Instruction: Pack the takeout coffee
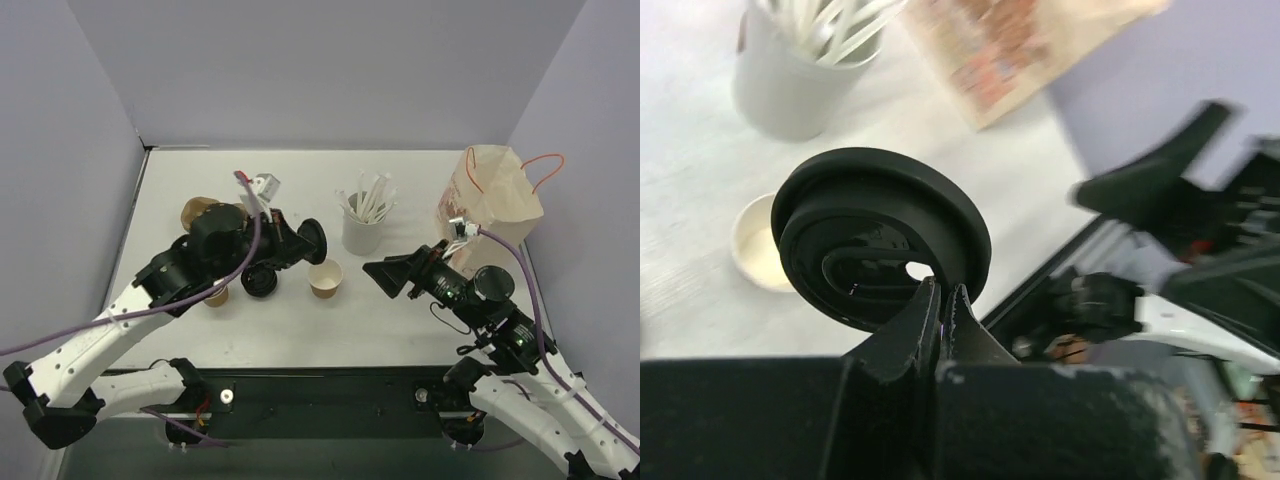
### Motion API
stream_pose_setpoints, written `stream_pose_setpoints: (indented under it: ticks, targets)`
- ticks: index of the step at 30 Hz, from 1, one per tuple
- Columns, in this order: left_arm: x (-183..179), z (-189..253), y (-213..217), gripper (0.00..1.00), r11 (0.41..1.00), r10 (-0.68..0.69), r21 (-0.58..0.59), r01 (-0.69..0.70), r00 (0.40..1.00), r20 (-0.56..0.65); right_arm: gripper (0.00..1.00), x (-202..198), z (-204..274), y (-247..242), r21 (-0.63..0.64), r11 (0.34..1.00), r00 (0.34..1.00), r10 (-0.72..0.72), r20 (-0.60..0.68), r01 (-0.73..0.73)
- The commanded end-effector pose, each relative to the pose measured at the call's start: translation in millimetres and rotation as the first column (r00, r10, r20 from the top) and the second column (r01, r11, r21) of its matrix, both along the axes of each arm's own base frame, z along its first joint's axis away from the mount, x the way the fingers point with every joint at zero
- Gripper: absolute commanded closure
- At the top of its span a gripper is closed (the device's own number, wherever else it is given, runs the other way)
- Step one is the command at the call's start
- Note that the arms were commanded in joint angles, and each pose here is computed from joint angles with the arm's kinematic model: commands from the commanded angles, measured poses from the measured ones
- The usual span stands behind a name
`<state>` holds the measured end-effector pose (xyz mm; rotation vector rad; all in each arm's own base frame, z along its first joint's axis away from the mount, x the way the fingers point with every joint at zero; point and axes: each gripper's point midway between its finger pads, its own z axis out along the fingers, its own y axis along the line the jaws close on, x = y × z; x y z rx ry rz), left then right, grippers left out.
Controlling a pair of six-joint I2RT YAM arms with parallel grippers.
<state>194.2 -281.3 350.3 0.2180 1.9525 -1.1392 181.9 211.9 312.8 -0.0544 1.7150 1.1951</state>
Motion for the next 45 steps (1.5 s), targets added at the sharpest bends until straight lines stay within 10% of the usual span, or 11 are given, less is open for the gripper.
stream_pose_setpoints:
  ticks: [1, 14, 45]
  targets:
    - [13, -72, 17, 1.00, 0.900, 0.085, 0.432, -0.054, 0.995, -0.053, 0.00, 4, -47, -47, -0.270, 0.947, 0.980, -0.192, -0.043, 0.174]
    - [24, -137, -24, 1.00, 0.754, 0.056, 0.653, 0.077, 0.982, -0.181, 0.00, -8, -57, -73, -0.309, 0.922, 0.968, -0.250, -0.021, 0.232]
    - [55, -185, -49, 1.00, 0.618, 0.094, 0.778, 0.111, 0.972, -0.214, 0.00, -5, -53, -81, -0.324, 0.908, 0.960, -0.282, 0.001, 0.267]
